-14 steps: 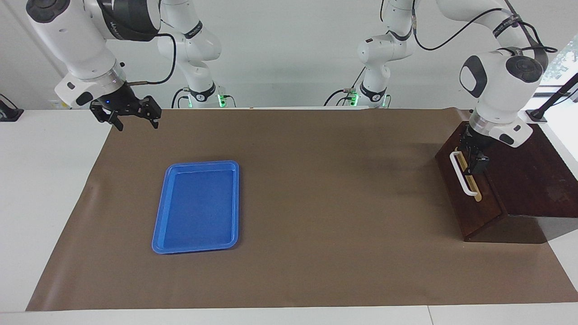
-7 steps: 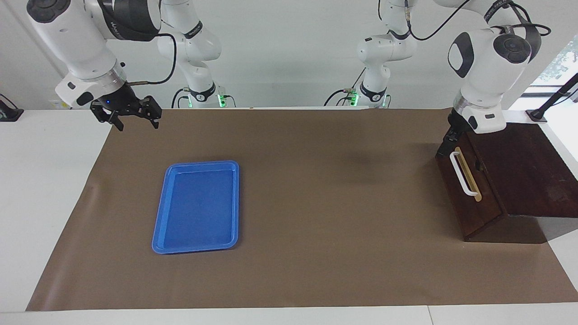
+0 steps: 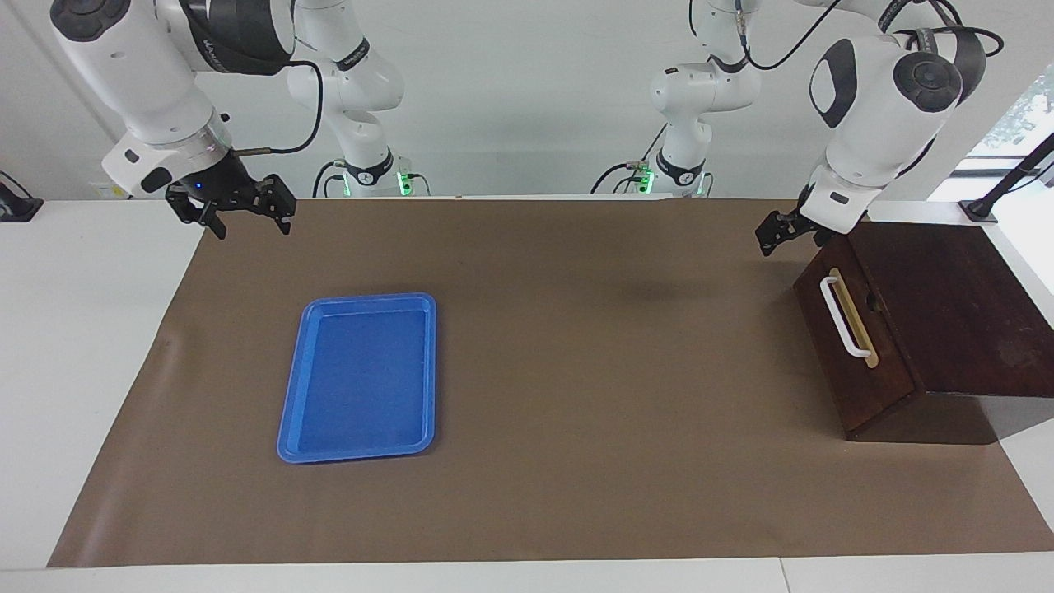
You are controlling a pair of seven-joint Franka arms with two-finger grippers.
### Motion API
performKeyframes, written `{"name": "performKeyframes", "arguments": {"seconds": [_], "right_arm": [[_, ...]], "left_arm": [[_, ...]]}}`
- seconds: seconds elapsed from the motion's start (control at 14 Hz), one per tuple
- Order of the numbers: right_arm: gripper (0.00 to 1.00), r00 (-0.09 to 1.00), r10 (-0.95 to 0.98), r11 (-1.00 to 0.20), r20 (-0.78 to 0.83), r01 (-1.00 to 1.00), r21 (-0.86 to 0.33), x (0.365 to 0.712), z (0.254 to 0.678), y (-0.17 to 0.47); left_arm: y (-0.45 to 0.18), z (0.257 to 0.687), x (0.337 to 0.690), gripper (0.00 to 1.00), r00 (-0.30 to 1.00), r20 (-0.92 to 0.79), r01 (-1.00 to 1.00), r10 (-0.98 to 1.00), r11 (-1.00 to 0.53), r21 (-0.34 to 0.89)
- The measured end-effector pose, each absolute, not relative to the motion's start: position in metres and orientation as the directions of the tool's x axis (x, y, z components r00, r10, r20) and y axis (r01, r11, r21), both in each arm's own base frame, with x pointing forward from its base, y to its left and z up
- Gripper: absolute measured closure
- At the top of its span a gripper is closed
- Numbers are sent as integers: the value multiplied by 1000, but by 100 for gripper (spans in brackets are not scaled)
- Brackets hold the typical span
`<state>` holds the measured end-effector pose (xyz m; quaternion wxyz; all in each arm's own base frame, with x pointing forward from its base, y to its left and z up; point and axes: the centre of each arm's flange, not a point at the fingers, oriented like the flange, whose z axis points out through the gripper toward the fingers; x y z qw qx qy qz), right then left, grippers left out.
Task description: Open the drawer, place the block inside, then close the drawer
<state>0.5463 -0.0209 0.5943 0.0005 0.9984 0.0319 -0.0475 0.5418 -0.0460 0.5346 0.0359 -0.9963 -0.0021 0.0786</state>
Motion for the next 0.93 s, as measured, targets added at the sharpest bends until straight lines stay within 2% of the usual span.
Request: {"name": "performKeyframes", "arguments": {"seconds": [0.5,0.93], "right_arm": [[0,993,64,-998,-95,65,-2,546,594,-20],[0,993,65,-998,-95,65,-2,546,594,-20]], "left_arm": [[-55,541,549,0,985,-158,-82,-72,-995,-58],[-55,568,553,0,989,-114,-106,-100,-993,-53]]}}
